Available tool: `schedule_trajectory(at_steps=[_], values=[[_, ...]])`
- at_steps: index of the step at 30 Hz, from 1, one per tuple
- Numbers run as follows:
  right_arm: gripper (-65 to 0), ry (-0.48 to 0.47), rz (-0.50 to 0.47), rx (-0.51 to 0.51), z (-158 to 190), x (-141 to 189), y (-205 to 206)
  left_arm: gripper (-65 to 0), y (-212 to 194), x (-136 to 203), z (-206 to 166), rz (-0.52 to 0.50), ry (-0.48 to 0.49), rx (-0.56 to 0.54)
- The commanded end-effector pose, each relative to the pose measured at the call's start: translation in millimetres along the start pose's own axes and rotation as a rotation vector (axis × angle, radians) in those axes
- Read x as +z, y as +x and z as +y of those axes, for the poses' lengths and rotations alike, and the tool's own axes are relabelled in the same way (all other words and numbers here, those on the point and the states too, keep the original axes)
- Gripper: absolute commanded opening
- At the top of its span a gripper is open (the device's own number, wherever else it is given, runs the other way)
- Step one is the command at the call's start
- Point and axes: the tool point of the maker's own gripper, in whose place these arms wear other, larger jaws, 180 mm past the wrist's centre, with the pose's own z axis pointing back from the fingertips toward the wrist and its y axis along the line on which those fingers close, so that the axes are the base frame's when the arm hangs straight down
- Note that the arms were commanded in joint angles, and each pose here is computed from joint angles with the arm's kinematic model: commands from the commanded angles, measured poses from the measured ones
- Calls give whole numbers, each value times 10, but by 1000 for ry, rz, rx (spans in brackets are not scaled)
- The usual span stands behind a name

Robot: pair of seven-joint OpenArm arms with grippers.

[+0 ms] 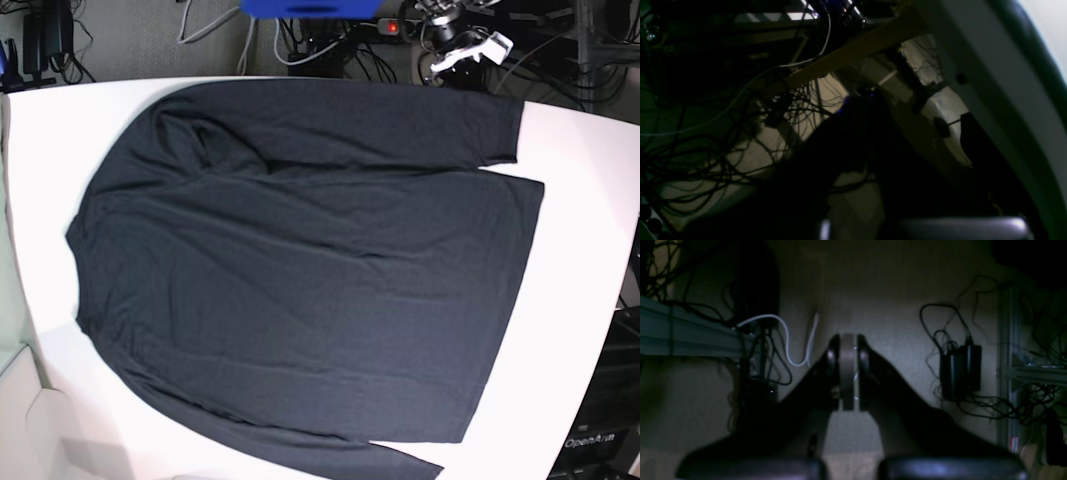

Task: Fold the T-shirt properly

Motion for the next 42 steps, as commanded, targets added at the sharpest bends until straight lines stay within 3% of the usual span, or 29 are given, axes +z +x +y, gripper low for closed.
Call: schedule_trajectory(at_steps=[1,4,10,15,18,21,25,30,37,42], values=[[-650,-11,-14,15,-45,49,-6,-646,51,-10,-3,-25,-4,5],[-650,-12,-16,14,-45,43,1,-646,-24,-1,-70,18,-43,-6],[-650,-19,-20,20,-103,19,17,-646,-252,198,2,295,-206,-152],[-650,-23,-23,23,-129,-13,38,-646,-285,486,294,450,-296,-470],[-650,-26,-22,28,-164,-16,34,-646,-265,662,450,507,-332,-601],[-650,-28,-22,31,-181,-24,38,-647,-215,830,575,529,-316,-620],[-650,-31,-32,30,-191,-75,86,-648,-90,915,532,451,-323,-602],[-650,-30,-34,32,-197,-82,93,-649,-46,1053,656,449,-249,-582],[-650,-39,-27,40,-271,-112,93,-650,-34,1270,754,483,-223,-582],[-650,-40,1,40,-273,-112,43,-650,229,1474,1047,530,-192,-647]])
